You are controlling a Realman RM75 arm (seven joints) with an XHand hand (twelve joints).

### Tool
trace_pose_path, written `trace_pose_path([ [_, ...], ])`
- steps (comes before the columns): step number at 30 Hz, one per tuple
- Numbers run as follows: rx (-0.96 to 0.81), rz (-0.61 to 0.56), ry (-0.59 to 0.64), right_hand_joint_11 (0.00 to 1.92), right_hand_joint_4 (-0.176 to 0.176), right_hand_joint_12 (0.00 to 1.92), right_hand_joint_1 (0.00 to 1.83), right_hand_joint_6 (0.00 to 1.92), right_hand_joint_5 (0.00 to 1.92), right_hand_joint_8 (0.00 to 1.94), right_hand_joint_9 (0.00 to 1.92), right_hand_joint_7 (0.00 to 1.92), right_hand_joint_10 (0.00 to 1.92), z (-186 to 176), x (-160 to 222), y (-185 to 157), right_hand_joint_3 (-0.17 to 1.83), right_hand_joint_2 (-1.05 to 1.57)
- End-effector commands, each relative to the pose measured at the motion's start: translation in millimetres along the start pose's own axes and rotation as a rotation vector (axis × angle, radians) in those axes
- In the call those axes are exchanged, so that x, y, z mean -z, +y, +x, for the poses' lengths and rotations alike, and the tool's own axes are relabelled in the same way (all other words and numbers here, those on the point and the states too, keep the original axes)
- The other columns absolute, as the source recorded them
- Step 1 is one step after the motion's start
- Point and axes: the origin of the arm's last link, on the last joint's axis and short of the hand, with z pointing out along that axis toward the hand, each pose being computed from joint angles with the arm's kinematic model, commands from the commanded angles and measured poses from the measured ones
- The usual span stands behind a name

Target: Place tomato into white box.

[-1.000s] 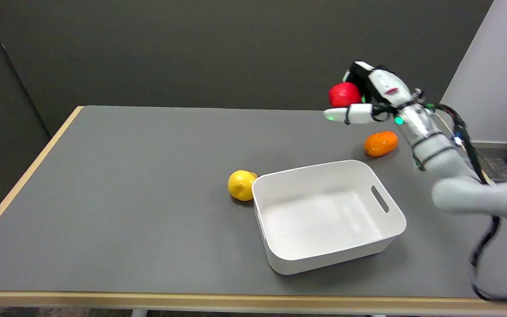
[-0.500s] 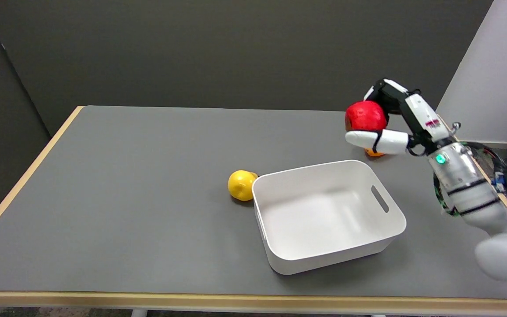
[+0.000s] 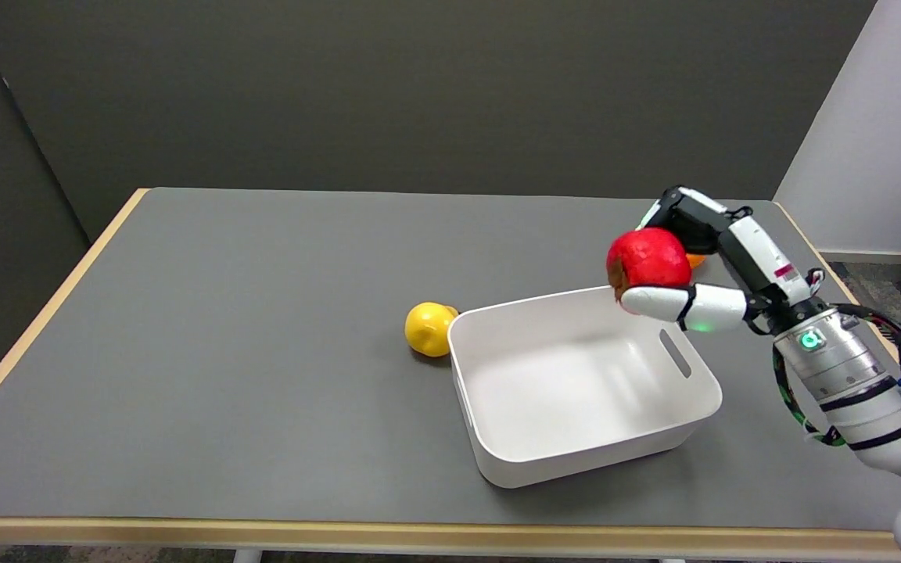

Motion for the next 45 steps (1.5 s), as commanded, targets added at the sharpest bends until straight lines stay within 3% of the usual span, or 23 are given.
trace_pose_path([
  [1, -0.096, 0.068, -0.086, 0.88, -0.176, 1.66, 1.35, 1.59, 0.59, 1.2, 0.84, 0.87, 1.39, -1, -18, -17, 0.3, 1.06],
  [2, -0.043, -0.067, -0.189, 0.88, -0.176, 1.66, 1.35, 1.59, 0.59, 1.2, 0.84, 0.87, 1.39, -20, -10, 9, 0.3, 1.07],
  [3, -0.038, -0.085, -0.203, 0.88, -0.176, 1.66, 1.35, 1.59, 0.59, 1.2, 0.84, 0.86, 1.39, -22, -10, 13, 0.3, 1.07],
  [13, 0.018, -0.165, -0.238, 0.84, -0.176, 1.65, 1.35, 1.6, 0.58, 1.21, 0.83, 0.86, 1.4, -19, -8, 36, 0.29, 1.07],
  [15, 0.026, -0.166, -0.234, 0.81, -0.165, 1.69, 1.34, 1.59, 0.56, 1.24, 0.8, 0.84, 1.45, -18, -6, 38, 0.19, 1.14],
  [16, 0.03, -0.166, -0.231, 0.76, -0.068, 1.74, 1.34, 1.47, 0.52, 1.29, 0.77, 0.82, 1.42, -17, -5, 39, 0.23, 1.12],
  [17, 0.029, -0.165, -0.227, 0.69, 0.081, 1.81, 1.33, 1.3, 0.46, 1.35, 0.74, 0.8, 1.35, -16, -4, 39, 0.32, 1.06],
  [18, 0.027, -0.166, -0.227, 0.62, 0.132, 1.76, 1.23, 1.13, 0.42, 1.18, 0.68, 0.73, 1.26, -16, -3, 40, 0.53, 0.95],
  [19, 0.026, -0.165, -0.224, 0.55, 0.133, 1.65, 1.09, 0.94, 0.38, 0.87, 0.61, 0.64, 1.16, -16, -1, 40, 0.81, 0.8],
  [20, 0.027, -0.163, -0.223, 0.51, 0.133, 1.6, 1.01, 0.82, 0.35, 0.69, 0.55, 0.58, 1.09, -16, 0, 40, 0.96, 0.72],
  [24, 0.033, -0.158, -0.218, 0.42, 0.13, 1.54, 0.97, 0.69, 0.33, 0.48, 0.41, 0.47, 0.89, -15, 6, 40, 0.97, 0.68],
  [36, 0.033, -0.107, -0.123, 0.37, 0.131, 1.51, 0.91, 0.63, 0.31, 0.46, 0.37, 0.44, 0.84, 4, 37, 41, 0.99, 0.63],
  [41, -0.139, -0.091, -0.115, 0.3, 0.119, 1.48, 0.51, 0.51, 0.24, 0.42, 0.32, 0.37, 0.8, 16, 48, 50, 0.93, 0.59],
  [43, -0.187, -0.077, -0.136, 0.16, 0.108, 1.35, 0.28, 0.4, 0.16, 0.3, 0.19, 0.24, 0.69, 16, 49, 52, 0.91, 0.55],
  [45, -0.203, -0.056, -0.159, 0.07, 0.099, 1.27, 0.17, 0.3, 0.08, 0.24, 0.05, 0.1, 0.59, 17, 48, 52, 0.87, 0.51],
])
